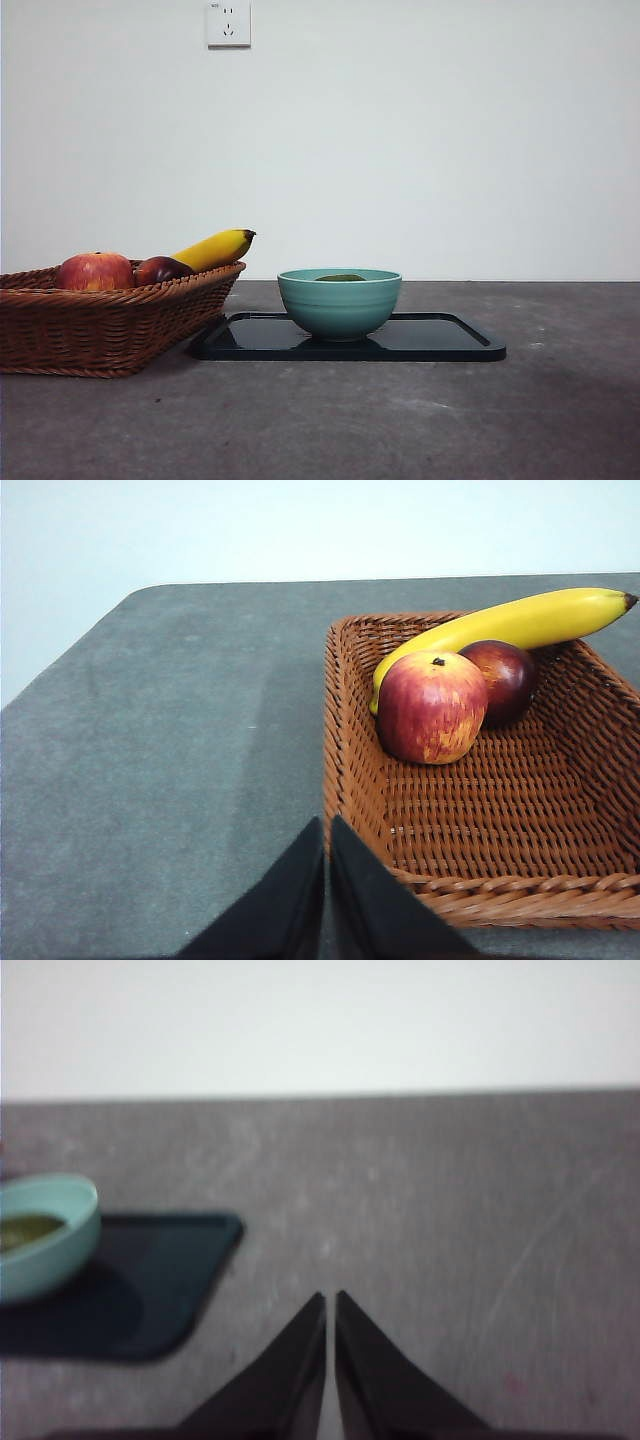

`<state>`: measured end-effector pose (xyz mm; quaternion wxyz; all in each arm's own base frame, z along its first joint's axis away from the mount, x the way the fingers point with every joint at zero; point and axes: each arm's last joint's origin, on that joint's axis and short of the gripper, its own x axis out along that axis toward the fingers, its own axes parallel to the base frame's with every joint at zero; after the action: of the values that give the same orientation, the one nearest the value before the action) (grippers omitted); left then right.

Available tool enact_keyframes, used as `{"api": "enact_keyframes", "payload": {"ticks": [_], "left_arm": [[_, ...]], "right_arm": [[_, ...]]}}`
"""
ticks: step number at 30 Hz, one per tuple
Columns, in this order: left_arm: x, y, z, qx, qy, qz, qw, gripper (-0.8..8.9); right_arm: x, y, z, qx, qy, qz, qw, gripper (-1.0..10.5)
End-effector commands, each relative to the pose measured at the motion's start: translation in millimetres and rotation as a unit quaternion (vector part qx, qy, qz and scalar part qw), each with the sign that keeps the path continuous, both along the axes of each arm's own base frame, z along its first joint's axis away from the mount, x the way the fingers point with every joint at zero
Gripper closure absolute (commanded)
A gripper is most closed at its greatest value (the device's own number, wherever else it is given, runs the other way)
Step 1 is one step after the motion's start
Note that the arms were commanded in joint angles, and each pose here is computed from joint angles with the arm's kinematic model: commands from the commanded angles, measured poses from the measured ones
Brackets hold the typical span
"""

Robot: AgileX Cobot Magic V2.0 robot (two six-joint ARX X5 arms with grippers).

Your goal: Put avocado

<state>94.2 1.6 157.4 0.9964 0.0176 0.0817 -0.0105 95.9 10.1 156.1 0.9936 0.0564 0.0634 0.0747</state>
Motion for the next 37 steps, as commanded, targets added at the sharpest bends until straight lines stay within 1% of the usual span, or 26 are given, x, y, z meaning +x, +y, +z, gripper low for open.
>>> {"api": "enact_keyframes", "payload": {"ticks": [1, 10, 37], "left_arm": [[0.7, 0.3, -7.6, -0.001, 0.014, 0.002, 1.000, 8.05], [0.7, 0.3, -7.6, -0.001, 0.015, 0.002, 1.000, 8.05], [0.7, 0.3, -7.6, -0.001, 0.015, 0.002, 1.000, 8.05]], "right_arm": [[-0.6, -0.3, -6.7, 0.006, 0.029, -0.004, 1.000, 9.4], [-0.2, -0.1, -4.3, 0.007, 0.017, -0.003, 1.000, 9.4], [-0.3, -0.1, -4.3, 0.007, 0.017, -0.003, 1.000, 9.4]]}}
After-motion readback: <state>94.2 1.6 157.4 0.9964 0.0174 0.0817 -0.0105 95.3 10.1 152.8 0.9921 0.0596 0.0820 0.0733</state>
